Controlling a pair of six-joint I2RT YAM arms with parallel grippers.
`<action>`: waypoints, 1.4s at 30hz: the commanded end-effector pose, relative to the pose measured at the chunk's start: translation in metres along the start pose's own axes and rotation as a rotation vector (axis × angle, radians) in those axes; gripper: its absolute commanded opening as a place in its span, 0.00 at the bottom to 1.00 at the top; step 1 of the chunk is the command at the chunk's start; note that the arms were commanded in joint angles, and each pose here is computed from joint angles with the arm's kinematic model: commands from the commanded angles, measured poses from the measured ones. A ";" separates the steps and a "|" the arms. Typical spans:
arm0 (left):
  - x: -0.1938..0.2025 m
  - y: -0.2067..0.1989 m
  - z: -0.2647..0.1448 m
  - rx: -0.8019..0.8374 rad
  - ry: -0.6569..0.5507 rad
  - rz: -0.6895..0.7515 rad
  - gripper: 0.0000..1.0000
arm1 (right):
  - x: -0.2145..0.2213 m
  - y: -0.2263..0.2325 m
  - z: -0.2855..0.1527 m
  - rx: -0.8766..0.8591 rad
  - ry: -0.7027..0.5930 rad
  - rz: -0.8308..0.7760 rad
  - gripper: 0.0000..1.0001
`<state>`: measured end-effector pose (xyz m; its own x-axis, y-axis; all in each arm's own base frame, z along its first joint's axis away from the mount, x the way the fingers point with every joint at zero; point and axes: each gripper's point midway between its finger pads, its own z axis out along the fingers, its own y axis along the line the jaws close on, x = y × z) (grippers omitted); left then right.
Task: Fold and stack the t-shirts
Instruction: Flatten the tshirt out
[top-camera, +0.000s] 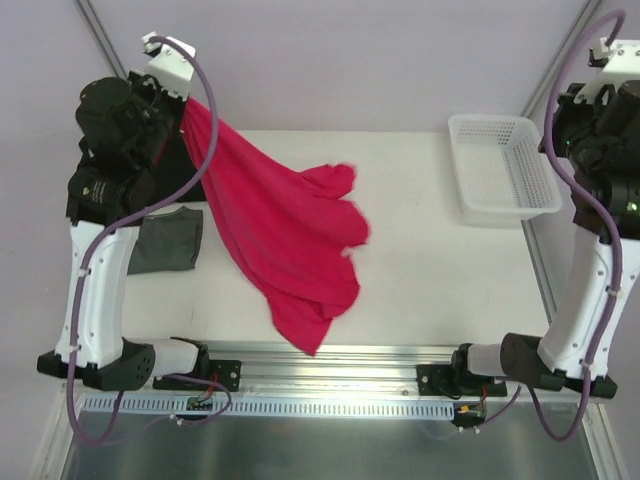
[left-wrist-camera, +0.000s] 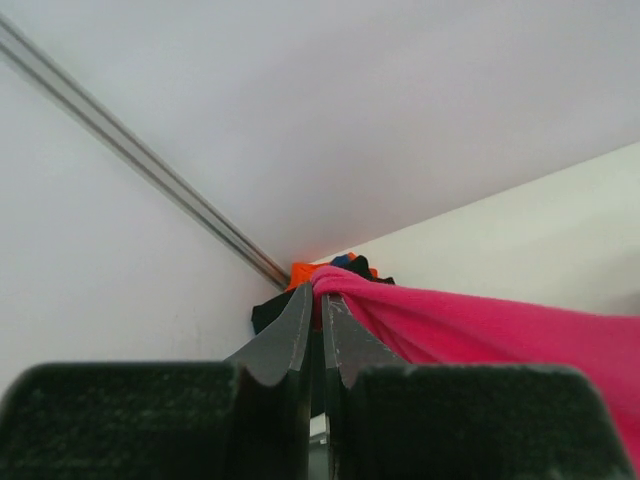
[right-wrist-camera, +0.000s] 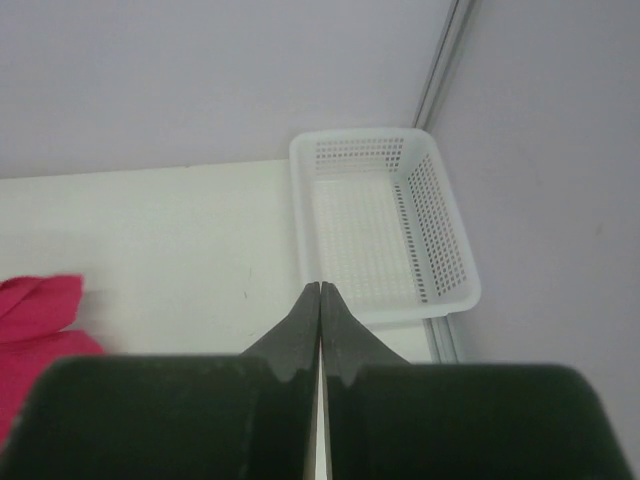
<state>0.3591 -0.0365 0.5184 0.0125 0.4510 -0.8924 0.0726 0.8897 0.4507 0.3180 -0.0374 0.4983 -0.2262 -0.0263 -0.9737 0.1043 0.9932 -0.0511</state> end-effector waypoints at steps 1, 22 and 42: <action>-0.035 0.035 -0.071 -0.097 -0.146 -0.044 0.00 | -0.031 -0.003 -0.104 0.013 -0.204 0.015 0.00; -0.082 -0.175 0.020 0.475 -0.146 0.006 0.00 | 0.113 0.029 -0.041 -0.166 0.279 0.410 0.91; -0.029 -0.109 -0.085 0.375 -0.132 0.035 0.00 | 0.094 -0.041 -0.013 -0.129 0.220 0.817 0.89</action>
<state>0.2861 -0.2209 0.4870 0.1370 0.4318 -0.8915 0.5773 0.6966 0.4260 0.2693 -0.0861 0.3984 -0.3230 0.7064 -0.6298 0.2821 0.7071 0.6484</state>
